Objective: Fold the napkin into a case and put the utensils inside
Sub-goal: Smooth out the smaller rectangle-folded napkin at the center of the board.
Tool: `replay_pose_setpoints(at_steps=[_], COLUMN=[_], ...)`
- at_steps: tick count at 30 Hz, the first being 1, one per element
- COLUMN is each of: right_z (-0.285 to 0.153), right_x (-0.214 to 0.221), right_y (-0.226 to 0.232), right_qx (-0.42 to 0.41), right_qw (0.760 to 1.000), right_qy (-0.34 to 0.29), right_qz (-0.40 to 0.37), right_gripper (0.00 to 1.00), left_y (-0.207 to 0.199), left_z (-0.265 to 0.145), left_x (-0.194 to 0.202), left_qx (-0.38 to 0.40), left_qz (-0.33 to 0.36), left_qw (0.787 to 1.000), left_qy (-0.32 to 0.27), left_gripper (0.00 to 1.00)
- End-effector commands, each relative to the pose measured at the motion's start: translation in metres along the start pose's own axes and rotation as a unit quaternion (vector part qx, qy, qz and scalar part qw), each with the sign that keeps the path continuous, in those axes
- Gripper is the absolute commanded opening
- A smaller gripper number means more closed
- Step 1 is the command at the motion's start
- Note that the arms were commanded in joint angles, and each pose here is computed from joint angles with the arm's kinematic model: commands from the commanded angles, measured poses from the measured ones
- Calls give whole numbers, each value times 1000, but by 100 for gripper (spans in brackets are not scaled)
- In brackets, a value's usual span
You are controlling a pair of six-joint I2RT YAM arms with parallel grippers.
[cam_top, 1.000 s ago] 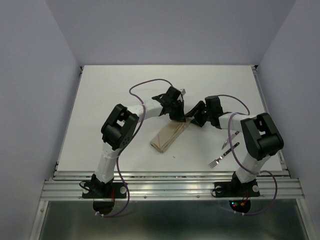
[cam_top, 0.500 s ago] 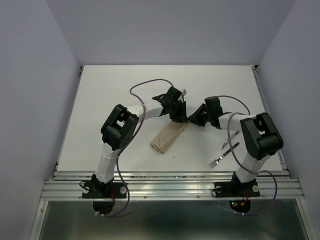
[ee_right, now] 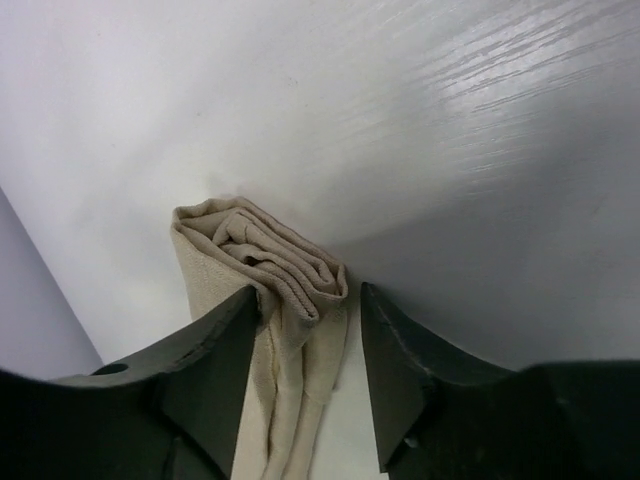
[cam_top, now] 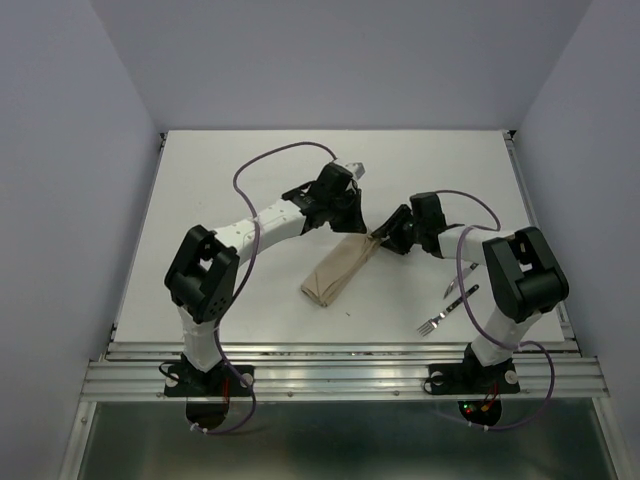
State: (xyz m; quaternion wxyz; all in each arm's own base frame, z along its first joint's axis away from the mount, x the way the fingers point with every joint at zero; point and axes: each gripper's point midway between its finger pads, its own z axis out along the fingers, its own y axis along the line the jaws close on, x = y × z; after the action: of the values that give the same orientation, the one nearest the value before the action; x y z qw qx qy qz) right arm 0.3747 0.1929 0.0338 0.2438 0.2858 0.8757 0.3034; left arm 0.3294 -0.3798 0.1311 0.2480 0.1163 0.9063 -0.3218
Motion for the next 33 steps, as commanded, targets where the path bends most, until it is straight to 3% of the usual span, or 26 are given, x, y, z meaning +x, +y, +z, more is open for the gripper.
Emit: replay_pose_setpoints(at_steps=[1,5,10,14,20,26,33], right_z=[-16,-35,-61,-66,-53,-19,8], right_x=[-12,-28,-43,-41,-11,-3,6], right_y=[-1,2,19,43,73,28,-1], right_qx=[22,50,52,40,22,108,151], right_qw=[999,995,989,986,981,978,973], right_qy=[-27,-60,-91,-86,-59,-41,-20], right_qz=[-34,-63,-108,-138,-183,-174,-172], right_gripper=[55,64,63,54,25,19,20], left_y=[16,32,54,61,69,64,49], left_z=[-18,-27,-37,-38,-33,-41,-70], left_x=[21,58,102,118,135,126,115], left_qx=[-30,-33,-39,-36,-36,-36,-23], left_qz=[-9,-30,-52,-57,-64,-57,-52], left_qw=[999,999,997,996,995,996,998], left_qy=[1,26,42,53,68,53,38], left_gripper=[0,0,0,0,0,0,0])
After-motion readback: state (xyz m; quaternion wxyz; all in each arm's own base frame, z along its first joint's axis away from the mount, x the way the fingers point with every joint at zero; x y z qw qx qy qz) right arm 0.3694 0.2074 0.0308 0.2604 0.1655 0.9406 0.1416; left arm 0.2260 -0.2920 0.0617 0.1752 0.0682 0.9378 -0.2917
